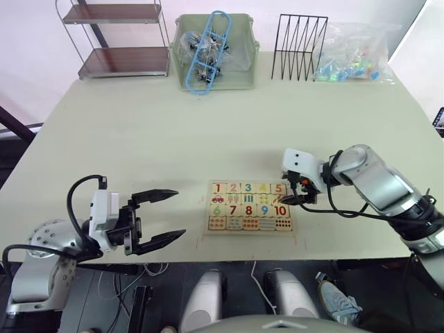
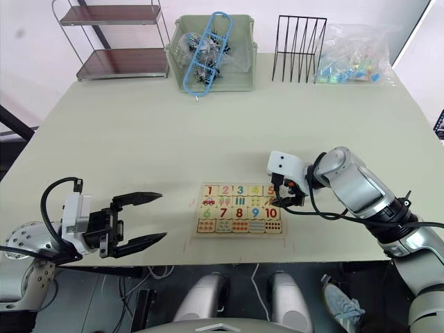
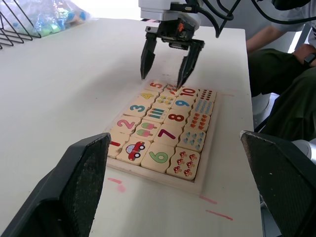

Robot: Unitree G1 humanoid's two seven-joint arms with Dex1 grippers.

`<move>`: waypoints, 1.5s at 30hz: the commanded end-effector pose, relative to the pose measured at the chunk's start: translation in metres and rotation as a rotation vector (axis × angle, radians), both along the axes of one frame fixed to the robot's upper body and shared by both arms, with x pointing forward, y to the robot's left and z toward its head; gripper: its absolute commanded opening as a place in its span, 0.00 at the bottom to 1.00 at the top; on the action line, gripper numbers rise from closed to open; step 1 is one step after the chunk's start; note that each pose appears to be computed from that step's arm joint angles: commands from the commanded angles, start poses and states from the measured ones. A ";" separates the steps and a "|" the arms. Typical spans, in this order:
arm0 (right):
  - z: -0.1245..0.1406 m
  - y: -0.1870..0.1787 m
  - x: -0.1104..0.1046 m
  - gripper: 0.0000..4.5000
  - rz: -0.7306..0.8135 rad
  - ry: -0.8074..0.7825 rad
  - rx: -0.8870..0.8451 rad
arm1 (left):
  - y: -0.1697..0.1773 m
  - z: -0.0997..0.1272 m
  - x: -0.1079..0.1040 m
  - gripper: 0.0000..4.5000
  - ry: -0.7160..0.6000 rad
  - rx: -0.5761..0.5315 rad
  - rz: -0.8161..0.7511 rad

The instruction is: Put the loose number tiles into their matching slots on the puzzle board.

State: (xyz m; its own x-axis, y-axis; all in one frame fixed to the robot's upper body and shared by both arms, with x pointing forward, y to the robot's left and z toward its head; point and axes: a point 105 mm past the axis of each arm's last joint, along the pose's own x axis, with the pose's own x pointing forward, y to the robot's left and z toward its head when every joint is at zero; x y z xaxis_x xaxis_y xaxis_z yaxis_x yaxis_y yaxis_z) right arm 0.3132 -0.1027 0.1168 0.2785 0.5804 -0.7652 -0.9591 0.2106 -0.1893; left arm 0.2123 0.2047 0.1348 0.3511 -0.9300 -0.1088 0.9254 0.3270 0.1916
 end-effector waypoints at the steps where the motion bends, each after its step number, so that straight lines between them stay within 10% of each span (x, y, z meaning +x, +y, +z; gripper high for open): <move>1: 0.005 -0.002 0.001 0.98 0.007 -0.024 -0.004 | -0.002 0.003 0.000 1.00 -0.015 -0.004 -0.010; 20: 0.035 -0.015 0.007 0.98 -0.032 -0.133 0.277 | -0.004 0.003 0.002 1.00 -0.018 -0.008 -0.012; 30: 0.031 -0.014 0.010 0.01 -0.010 -0.205 0.451 | -0.004 0.003 0.005 1.00 -0.021 -0.007 -0.021; 45: -0.002 -0.015 0.007 0.01 0.024 -0.193 0.543 | -0.005 0.005 0.007 1.00 -0.029 -0.004 -0.028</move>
